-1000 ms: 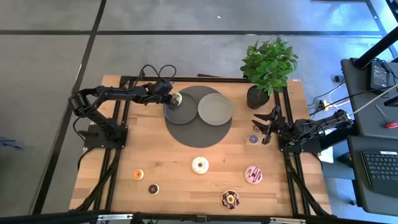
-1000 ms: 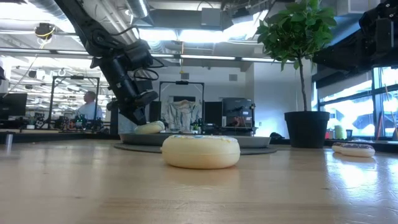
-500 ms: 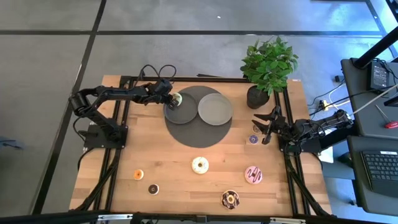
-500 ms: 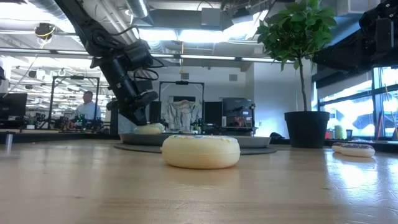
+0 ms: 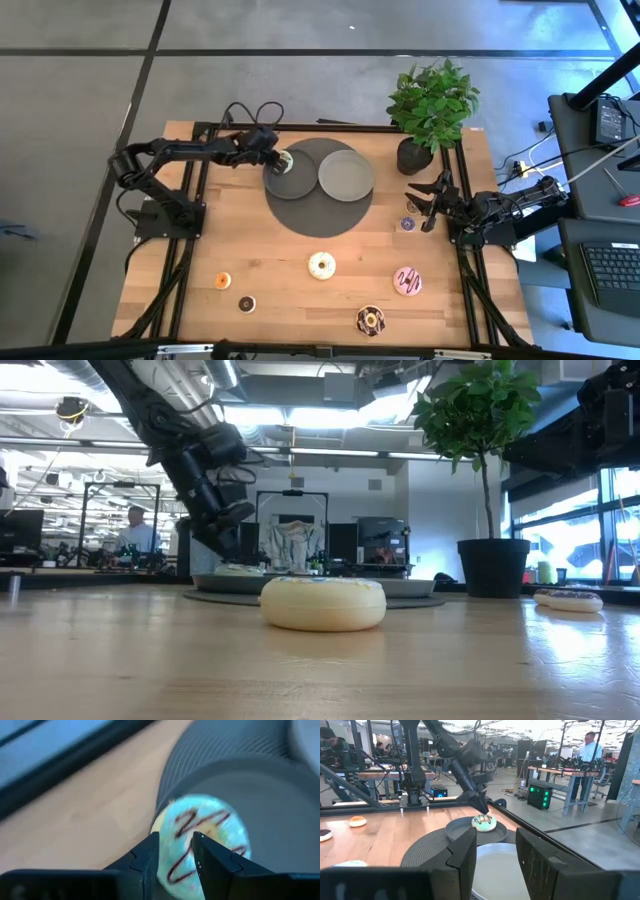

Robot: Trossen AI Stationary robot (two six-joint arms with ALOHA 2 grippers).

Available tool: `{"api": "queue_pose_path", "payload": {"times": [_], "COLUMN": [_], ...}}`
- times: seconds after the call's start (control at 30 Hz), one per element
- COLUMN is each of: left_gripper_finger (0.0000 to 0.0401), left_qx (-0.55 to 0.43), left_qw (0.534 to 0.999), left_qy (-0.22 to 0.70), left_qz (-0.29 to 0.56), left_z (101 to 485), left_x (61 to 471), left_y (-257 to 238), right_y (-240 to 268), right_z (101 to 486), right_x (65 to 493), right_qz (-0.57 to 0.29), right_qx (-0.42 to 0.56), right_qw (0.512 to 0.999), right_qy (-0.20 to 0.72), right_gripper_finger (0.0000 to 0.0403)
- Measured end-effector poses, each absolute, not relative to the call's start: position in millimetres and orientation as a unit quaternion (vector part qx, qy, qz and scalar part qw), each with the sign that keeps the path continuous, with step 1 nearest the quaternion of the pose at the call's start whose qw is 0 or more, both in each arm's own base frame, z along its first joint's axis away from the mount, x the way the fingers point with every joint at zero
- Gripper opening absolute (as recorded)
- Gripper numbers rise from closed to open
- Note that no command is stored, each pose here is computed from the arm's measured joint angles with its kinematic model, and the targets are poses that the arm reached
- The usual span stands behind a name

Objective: Pick & Place donuts
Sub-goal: Put the big blue donut on the black plate, then put the big white donut on the black plate

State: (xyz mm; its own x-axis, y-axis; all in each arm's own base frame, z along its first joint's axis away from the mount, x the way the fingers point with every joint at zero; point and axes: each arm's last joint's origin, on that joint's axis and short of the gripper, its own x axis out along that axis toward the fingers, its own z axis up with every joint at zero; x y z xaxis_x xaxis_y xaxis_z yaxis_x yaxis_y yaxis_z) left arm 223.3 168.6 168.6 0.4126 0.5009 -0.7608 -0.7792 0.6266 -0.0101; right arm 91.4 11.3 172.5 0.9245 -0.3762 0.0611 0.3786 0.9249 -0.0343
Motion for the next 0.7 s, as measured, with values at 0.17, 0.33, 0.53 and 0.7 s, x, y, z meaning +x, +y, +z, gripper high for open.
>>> {"api": "queue_pose_path", "payload": {"times": [0.17,0.33,0.53,0.7], "left_gripper_finger": [0.0115,0.0115,0.0114,0.0116], "left_qx": [-0.148,-0.095,-0.051,-0.031], "left_qw": [0.851,0.901,0.946,0.949], "left_qy": [0.333,0.281,0.284,0.306], "left_qz": [0.379,0.317,0.147,0.067], "left_z": [204.1,235.7,237.5,222.7], "left_x": [227.8,236.2,264.1,286.4], "left_y": [168.4,147.7,92.3,38.3], "right_y": [11.3,11.3,11.3,11.3], "right_z": [172.6,172.6,172.5,172.5], "right_x": [91.4,91.4,91.5,91.4], "right_qz": [-0.192,-0.192,-0.192,-0.192], "right_qx": [-0.02,-0.021,-0.022,-0.021], "right_qw": [0.981,0.981,0.981,0.981], "right_qy": [-0.027,-0.027,-0.027,-0.027], "right_gripper_finger": [0.0139,0.0139,0.0139,0.0139]}}
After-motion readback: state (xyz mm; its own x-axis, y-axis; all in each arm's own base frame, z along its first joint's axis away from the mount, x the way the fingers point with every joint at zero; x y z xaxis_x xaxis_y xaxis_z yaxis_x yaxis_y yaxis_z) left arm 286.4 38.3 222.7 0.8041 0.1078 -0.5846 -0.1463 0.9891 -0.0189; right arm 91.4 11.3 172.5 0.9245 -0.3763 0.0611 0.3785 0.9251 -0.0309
